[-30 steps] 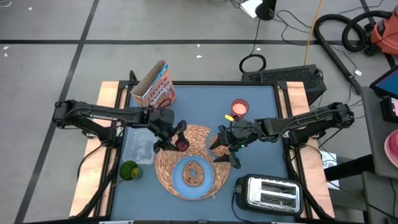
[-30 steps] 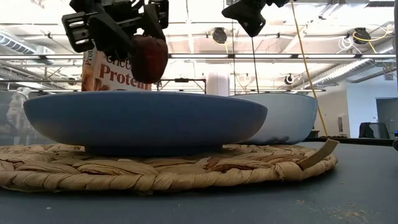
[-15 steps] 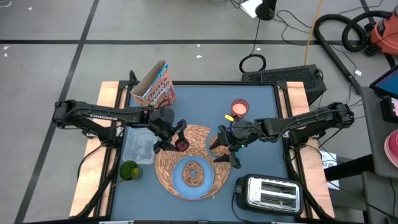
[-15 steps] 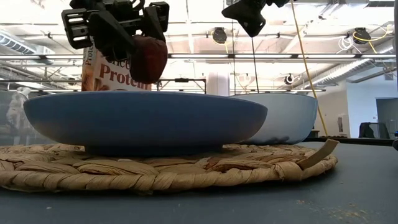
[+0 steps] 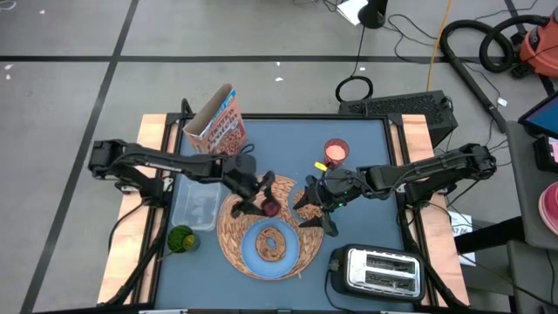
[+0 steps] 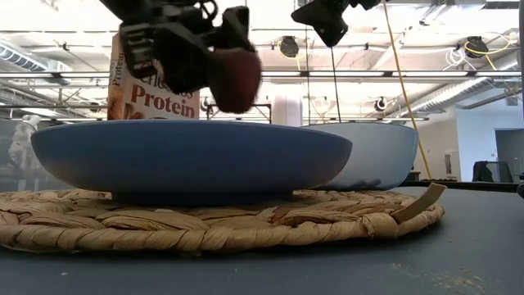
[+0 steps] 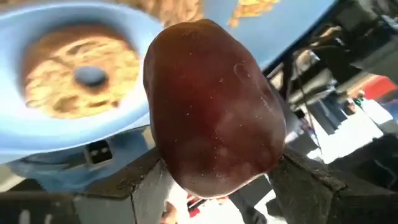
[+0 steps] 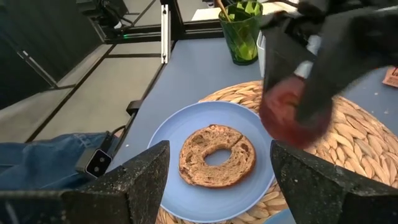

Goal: Arrange a breakfast setting
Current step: Put the red apple on the brown tablemat

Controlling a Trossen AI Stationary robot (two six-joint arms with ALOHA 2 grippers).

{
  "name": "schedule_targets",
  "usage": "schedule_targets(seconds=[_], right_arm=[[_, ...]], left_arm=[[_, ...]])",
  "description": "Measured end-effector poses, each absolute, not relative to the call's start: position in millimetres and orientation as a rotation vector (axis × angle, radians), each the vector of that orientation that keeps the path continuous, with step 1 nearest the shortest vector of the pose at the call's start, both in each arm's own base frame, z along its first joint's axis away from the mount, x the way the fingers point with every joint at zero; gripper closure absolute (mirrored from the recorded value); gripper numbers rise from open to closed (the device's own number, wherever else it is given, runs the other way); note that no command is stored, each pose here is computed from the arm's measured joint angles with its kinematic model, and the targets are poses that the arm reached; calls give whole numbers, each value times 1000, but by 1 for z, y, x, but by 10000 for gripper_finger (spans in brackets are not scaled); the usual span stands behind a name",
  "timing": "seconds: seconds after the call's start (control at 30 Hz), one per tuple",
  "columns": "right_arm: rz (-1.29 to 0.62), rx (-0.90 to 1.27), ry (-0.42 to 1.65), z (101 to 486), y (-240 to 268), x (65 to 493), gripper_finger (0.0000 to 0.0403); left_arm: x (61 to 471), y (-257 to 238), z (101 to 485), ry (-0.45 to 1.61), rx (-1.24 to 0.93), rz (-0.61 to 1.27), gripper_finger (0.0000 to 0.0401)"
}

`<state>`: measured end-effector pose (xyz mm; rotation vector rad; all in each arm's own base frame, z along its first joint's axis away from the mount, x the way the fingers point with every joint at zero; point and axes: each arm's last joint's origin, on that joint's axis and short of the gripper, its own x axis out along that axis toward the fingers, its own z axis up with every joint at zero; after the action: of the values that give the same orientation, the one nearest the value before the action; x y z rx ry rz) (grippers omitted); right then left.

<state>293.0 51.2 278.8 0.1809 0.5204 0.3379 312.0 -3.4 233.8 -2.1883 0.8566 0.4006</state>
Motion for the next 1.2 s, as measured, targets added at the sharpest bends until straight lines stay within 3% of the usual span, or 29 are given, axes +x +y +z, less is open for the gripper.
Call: schedule_targets(seconds=[0.77, 1.2], right_arm=[[338, 180, 522, 279, 51, 293, 133], [338, 180, 525, 278, 51, 293, 133]], left_arm=[[319, 27, 199, 842, -2247, 626, 151], [339, 31, 166, 929, -2271, 558, 151]])
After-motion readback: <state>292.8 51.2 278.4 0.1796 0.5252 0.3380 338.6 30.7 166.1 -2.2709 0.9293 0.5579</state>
